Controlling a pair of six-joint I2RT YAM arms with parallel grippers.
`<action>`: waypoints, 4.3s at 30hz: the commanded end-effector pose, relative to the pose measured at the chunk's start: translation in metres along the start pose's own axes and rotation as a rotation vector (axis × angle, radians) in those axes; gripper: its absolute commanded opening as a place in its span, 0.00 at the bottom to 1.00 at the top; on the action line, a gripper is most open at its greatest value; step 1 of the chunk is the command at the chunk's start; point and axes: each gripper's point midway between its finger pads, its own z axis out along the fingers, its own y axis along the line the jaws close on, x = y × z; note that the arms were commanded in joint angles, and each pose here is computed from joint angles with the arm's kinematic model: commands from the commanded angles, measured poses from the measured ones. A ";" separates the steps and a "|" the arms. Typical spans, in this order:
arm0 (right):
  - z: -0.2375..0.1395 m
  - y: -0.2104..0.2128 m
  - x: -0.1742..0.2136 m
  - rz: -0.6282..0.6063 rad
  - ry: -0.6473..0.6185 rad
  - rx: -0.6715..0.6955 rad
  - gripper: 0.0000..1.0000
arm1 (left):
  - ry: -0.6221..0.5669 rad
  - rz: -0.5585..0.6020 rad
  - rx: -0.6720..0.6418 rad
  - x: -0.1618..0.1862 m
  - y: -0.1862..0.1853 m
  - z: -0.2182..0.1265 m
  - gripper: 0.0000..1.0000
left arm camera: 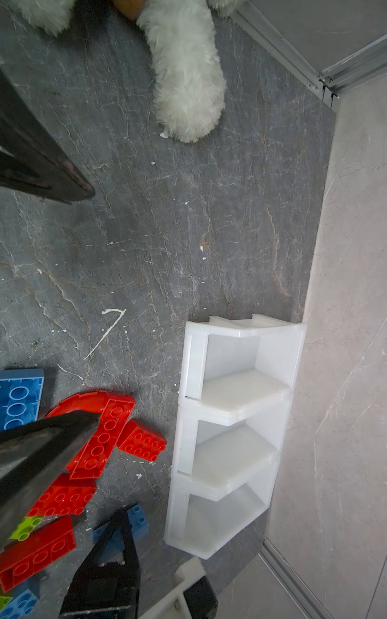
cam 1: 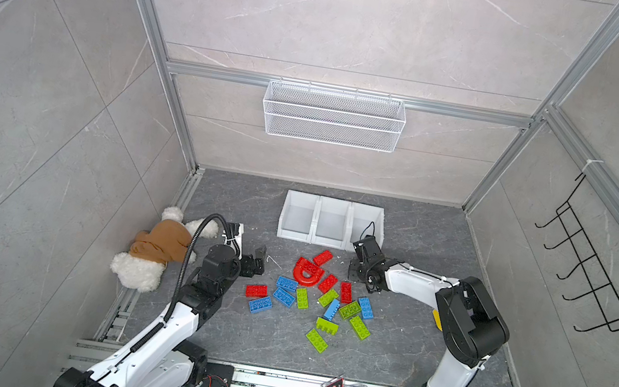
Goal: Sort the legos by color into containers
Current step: 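Lift the blue brick and drop it into the bin's end compartment, then move the right gripper over the pile and grasp a red brick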
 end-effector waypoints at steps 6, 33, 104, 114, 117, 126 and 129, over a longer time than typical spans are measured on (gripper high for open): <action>-0.030 0.010 -0.012 -0.049 -0.047 -0.078 0.12 | -0.007 -0.011 0.006 -0.001 -0.002 0.008 1.00; -0.005 0.007 -0.139 -0.105 -0.106 -0.108 0.10 | -0.042 -0.018 0.033 -0.007 -0.005 0.001 1.00; -0.044 0.045 0.054 -0.166 0.137 -0.183 0.58 | -0.066 -0.025 0.045 -0.007 -0.006 -0.003 1.00; -0.032 0.037 0.050 -0.166 0.119 -0.115 0.54 | -0.071 -0.024 0.052 -0.008 -0.007 -0.004 1.00; -0.028 0.038 0.051 -0.168 0.128 -0.113 0.54 | -0.067 -0.024 0.051 -0.008 -0.007 -0.003 1.00; -0.024 0.035 0.051 -0.175 0.128 -0.094 0.47 | -0.068 -0.026 0.057 -0.008 -0.008 -0.003 1.00; -0.023 0.037 0.051 -0.173 0.128 -0.099 0.43 | -0.064 -0.027 0.058 -0.007 -0.008 -0.001 1.00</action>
